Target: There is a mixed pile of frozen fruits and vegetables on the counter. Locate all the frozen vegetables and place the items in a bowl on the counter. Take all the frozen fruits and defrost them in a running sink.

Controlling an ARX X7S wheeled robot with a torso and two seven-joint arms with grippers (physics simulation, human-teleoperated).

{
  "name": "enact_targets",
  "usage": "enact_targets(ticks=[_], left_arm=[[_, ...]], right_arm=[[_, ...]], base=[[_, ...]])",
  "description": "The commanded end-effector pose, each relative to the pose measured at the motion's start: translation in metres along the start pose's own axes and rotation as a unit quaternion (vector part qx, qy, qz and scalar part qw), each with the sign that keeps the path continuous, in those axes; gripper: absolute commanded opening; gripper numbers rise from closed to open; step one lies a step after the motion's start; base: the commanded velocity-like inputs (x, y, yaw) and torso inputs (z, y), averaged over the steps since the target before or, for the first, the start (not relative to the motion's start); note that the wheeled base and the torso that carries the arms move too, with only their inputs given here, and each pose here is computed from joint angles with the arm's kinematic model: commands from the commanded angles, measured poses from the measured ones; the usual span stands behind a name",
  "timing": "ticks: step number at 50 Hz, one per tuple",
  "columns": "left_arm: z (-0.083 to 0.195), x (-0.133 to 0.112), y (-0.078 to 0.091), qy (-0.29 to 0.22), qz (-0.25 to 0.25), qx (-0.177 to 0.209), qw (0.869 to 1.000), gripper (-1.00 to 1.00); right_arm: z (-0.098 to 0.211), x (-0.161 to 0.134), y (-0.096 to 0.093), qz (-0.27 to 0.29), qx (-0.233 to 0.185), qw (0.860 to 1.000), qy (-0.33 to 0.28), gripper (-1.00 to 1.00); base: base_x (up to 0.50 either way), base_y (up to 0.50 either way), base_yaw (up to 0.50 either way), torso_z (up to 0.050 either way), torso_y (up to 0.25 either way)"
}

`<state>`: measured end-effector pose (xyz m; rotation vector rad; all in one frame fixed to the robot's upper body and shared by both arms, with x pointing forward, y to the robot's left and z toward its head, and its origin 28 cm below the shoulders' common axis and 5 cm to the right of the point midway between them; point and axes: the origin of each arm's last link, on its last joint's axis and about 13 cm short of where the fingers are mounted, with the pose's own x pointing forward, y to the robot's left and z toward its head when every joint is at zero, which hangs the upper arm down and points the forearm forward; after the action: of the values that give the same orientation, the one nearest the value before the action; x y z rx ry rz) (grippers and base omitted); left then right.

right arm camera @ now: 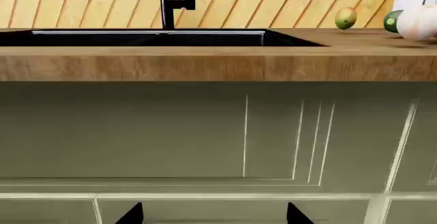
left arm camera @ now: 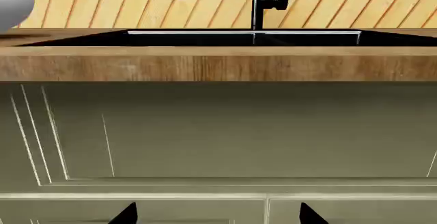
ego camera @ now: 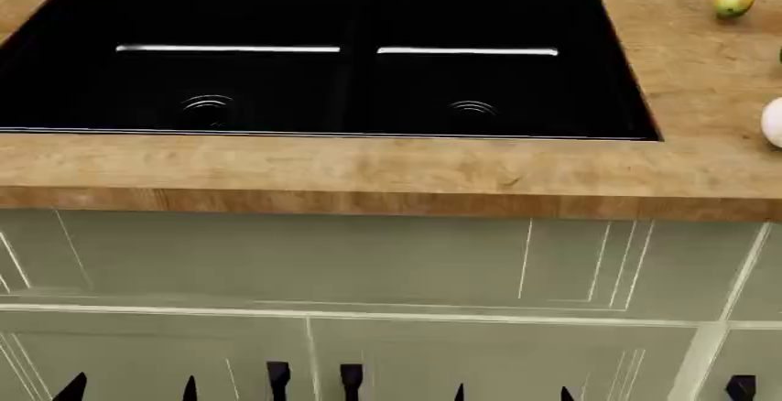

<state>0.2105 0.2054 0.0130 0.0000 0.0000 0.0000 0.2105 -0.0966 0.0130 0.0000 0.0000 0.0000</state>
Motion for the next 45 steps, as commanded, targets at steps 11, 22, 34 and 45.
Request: enact_targets(ticks=[11, 22, 34, 45], left_arm=[[-0.0017, 0.0005, -0.0011, 0.005, -0.004, 0.003, 1.0, 1.0], [-0.0011, -0.0023, 0.0012, 0.003, -0.002, -0.005, 1.0, 1.0], [-0.001, -0.0008, 0.0002, 0.005, -0.003, -0.006, 1.0, 1.0], [-0.0008, 0.0002, -0.0005, 0.005, -0.003, -0.006, 1.0, 1.0]], right_arm=[[-0.0008, -0.001, 0.0001, -0.002, 0.001, 1.0, -0.002, 1.0], [-0.0026, 0.0002, -0.0003, -0.012, -0.002, 1.0, 0.009, 1.0], [-0.0024, 0.0004, -0.0004, -0.012, 0.0, 1.0, 0.006, 1.0], [-0.0022, 0.0005, -0.0006, -0.013, 0.002, 1.0, 0.002, 1.0]], base=[[0.0, 0.0, 0.0, 0.0, 0.0], [0.0, -0.17, 0.0, 0.0, 0.0], [-0.14, -0.5, 0.0, 0.0, 0.0], [0.09, -0.5, 0.0, 0.0, 0.0]])
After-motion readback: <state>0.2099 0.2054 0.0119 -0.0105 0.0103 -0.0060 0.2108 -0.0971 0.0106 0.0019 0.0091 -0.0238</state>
